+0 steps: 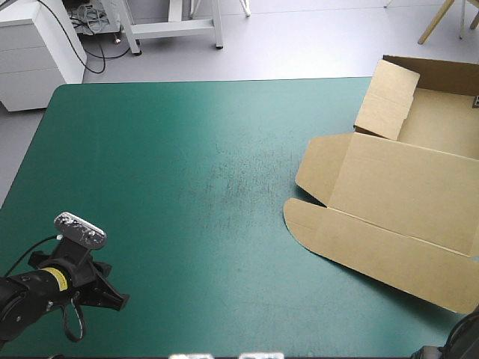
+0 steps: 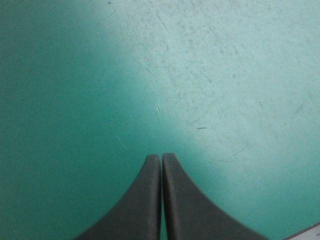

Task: Fold the box

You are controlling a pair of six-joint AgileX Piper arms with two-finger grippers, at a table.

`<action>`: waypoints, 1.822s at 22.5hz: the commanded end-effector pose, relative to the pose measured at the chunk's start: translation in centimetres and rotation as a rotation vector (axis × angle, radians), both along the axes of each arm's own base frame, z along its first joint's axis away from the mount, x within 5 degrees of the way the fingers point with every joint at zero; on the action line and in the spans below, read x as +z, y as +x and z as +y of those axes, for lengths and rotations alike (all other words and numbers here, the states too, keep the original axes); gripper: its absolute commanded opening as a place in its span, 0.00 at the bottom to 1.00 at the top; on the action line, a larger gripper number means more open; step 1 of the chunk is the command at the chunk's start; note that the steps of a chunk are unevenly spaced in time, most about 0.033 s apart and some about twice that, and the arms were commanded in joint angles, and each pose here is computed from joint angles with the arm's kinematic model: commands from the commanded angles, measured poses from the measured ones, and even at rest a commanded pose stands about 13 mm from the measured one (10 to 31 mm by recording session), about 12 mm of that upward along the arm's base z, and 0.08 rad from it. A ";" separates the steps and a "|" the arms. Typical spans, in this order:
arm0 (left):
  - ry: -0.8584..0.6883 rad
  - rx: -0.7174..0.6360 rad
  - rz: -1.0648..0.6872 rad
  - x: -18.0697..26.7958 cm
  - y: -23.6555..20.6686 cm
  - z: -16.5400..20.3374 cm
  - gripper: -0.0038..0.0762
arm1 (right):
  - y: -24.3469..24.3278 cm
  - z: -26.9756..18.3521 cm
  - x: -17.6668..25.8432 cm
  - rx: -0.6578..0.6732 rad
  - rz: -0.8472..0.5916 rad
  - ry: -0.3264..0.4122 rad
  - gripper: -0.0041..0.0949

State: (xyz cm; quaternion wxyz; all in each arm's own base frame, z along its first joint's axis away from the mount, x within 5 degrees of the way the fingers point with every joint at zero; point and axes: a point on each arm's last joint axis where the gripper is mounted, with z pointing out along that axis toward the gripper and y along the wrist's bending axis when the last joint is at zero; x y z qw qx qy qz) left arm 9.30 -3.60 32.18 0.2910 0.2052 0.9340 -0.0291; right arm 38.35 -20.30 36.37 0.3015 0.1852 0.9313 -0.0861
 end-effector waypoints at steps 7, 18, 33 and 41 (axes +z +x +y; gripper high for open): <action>-0.028 0.009 -0.054 0.9 0.2 0.0 0.04 | -1.3 0.8 4.2 0.068 -0.153 -0.023 0.85; 0.025 0.018 -0.127 1.3 0.7 0.4 0.04 | -3.6 5.8 8.1 0.244 -0.234 0.134 0.04; -0.094 -0.016 -0.346 3.3 -1.7 1.1 0.04 | -14.9 22.0 6.0 0.706 -0.238 0.034 0.04; -0.094 -0.019 -0.323 1.3 -3.4 1.7 0.04 | -24.0 22.1 1.4 0.695 -0.280 0.014 0.04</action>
